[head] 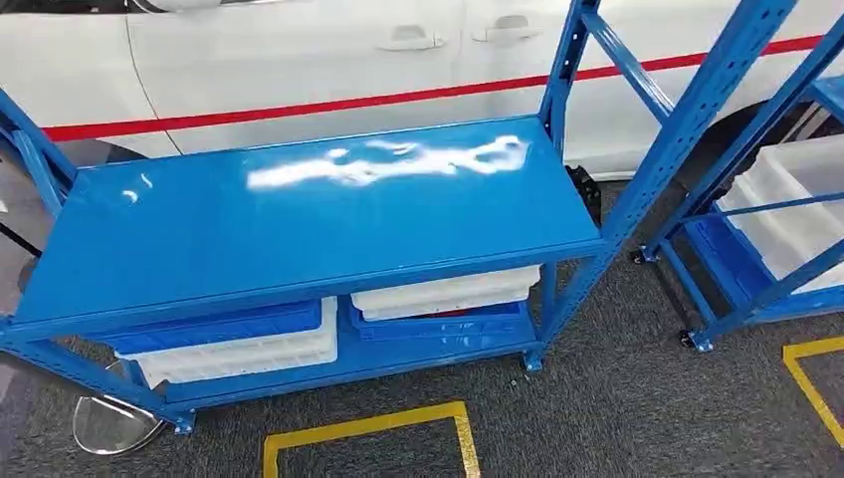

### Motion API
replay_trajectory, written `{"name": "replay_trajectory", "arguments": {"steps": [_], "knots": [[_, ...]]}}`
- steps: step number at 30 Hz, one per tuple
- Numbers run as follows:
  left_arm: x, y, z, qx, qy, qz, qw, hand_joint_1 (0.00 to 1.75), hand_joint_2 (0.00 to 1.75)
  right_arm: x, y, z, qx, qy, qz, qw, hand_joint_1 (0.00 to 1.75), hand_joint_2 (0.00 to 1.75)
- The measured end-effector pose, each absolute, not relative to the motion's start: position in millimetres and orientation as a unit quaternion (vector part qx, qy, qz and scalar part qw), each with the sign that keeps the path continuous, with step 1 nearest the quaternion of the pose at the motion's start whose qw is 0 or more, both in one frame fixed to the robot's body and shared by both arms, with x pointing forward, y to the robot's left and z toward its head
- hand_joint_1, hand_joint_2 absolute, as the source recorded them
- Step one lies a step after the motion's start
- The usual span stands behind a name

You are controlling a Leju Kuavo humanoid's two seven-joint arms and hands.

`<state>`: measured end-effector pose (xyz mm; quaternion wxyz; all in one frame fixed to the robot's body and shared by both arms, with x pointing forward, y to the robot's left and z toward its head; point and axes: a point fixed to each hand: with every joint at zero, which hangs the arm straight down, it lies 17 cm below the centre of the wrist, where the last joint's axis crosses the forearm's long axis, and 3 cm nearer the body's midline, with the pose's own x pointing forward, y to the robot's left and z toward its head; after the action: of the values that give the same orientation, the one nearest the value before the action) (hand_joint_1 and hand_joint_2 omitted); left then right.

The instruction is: Take the parts from the cabinet and place them on the table.

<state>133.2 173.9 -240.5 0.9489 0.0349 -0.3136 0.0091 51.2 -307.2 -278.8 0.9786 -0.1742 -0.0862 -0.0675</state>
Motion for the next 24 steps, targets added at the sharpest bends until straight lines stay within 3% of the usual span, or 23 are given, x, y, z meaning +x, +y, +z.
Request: {"name": "replay_trajectory", "arguments": {"steps": [24], "knots": [[123.0, 186.1, -248.4, 0.062, -0.276, 0.031, 0.959, 0.00, 0.00, 58.8, -296.2, -278.1, -0.156, -0.114, -0.051, 0.980, 0.00, 0.00]]}}
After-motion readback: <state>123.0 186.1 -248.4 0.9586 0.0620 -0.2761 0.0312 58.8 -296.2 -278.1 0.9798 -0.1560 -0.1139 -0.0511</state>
